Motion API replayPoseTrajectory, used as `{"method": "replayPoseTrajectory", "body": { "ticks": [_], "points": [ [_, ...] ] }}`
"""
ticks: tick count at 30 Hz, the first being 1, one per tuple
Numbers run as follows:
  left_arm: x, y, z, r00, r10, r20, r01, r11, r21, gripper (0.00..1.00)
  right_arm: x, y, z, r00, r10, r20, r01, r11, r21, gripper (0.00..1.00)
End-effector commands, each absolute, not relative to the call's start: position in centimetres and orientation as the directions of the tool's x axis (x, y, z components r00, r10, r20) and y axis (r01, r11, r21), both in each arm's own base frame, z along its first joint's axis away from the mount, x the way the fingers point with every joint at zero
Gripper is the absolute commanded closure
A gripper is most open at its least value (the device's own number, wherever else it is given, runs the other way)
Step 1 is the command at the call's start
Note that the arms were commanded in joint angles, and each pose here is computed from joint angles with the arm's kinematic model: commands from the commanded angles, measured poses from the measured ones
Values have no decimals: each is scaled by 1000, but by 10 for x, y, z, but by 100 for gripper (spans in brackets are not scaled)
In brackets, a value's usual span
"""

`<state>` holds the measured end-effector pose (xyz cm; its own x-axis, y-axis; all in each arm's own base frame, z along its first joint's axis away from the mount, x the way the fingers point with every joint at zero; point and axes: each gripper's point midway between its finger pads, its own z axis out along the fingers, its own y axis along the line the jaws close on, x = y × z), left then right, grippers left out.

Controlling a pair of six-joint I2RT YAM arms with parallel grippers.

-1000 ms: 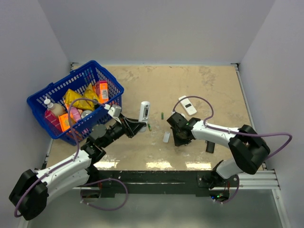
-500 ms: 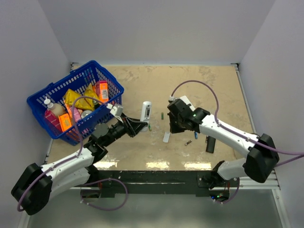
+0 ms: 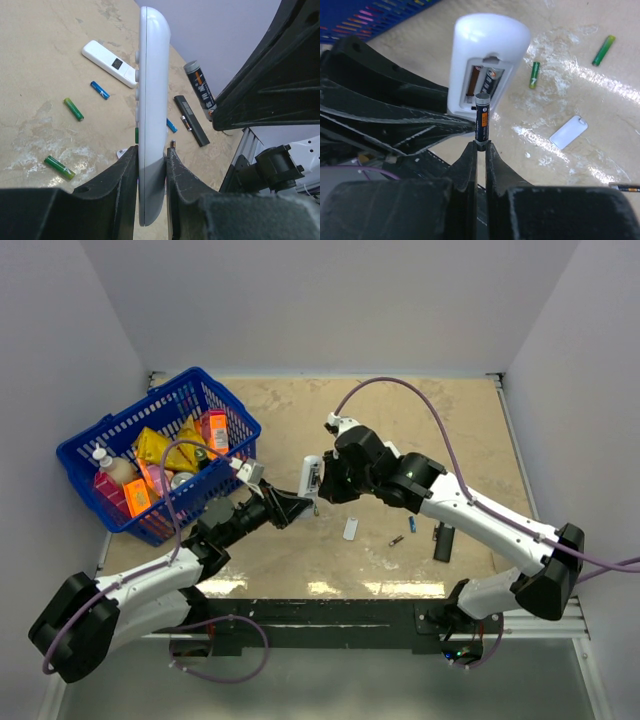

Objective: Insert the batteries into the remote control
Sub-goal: Load the battery into the remote control.

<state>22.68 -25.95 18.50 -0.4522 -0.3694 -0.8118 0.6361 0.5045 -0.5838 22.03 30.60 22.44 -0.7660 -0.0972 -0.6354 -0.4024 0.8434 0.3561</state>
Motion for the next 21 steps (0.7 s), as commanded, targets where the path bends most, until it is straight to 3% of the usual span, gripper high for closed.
{"method": "replayPoseTrajectory", "body": {
  "ticks": [1, 21],
  "points": [
    [234, -260, 219, -370, -442, -817, 677, 474, -563, 100, 225, 322, 260, -744, -30, -668, -418, 800, 431, 100],
    [229, -254, 227, -337, -462, -820, 696, 464, -547, 100, 219, 333, 233, -814, -13, -581, -357, 799, 483, 100]
  ]
}}
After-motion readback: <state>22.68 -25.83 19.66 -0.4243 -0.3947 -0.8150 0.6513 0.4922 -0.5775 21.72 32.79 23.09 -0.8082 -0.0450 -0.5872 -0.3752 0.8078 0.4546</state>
